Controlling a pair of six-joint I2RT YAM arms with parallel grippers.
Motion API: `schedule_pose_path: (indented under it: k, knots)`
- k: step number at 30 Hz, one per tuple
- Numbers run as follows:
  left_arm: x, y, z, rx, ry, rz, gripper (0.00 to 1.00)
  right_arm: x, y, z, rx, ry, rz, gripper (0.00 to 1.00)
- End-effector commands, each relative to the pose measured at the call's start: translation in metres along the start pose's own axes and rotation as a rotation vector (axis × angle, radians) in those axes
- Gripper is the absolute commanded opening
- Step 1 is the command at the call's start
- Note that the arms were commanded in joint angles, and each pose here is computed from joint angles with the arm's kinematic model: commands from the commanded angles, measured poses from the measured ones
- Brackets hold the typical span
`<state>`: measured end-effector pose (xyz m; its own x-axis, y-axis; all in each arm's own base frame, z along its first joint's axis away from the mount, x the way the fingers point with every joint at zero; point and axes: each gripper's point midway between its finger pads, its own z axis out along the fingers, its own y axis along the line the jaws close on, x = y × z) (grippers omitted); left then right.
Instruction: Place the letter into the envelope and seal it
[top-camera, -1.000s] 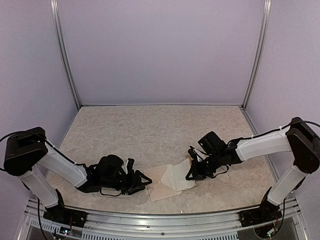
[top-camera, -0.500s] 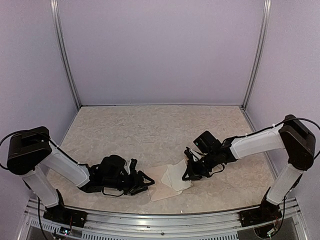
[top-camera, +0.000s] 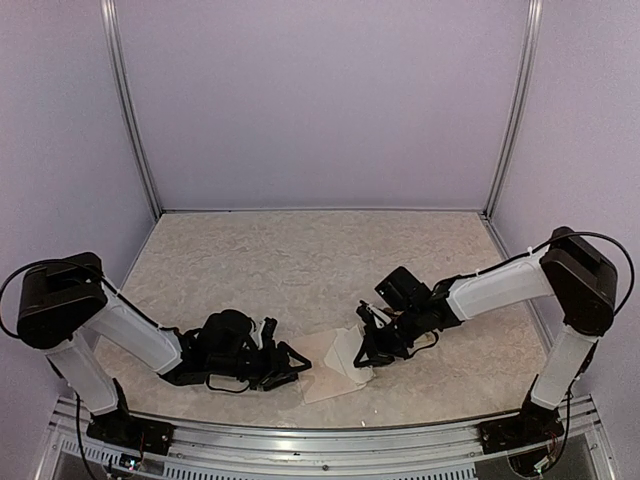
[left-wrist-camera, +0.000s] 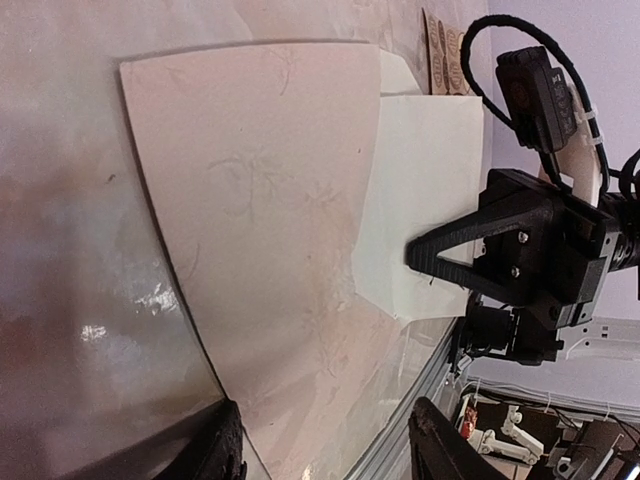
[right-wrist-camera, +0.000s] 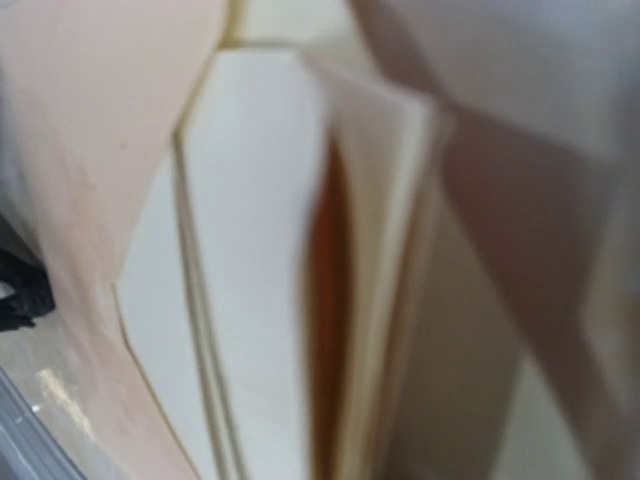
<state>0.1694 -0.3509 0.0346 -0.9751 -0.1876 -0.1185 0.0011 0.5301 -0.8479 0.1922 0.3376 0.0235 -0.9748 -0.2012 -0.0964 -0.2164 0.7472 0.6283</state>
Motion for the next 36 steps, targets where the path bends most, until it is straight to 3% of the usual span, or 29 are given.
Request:
schedule_pose_path:
  k: [1,12,17,22,36]
  knots:
    - [0.005,0.005,0.006,-0.023,0.024,0.01,0.53,-0.002,0.021,0.009,-0.061,0.014,-0.031,0.0]
    - [0.004,0.004,0.005,-0.032,0.01,0.021,0.53,-0.006,0.033,0.012,-0.056,0.012,-0.078,0.0]
    - [-0.003,0.001,-0.002,-0.056,-0.026,0.049,0.53,-0.009,0.033,-0.006,0.004,-0.017,-0.118,0.29]
    - [-0.011,-0.003,-0.01,-0.088,-0.064,0.082,0.54,-0.012,0.028,-0.023,0.098,-0.039,-0.158,0.49]
    - [-0.017,0.0,-0.006,-0.094,-0.07,0.084,0.56,-0.019,0.018,-0.007,0.168,-0.045,-0.179,0.64]
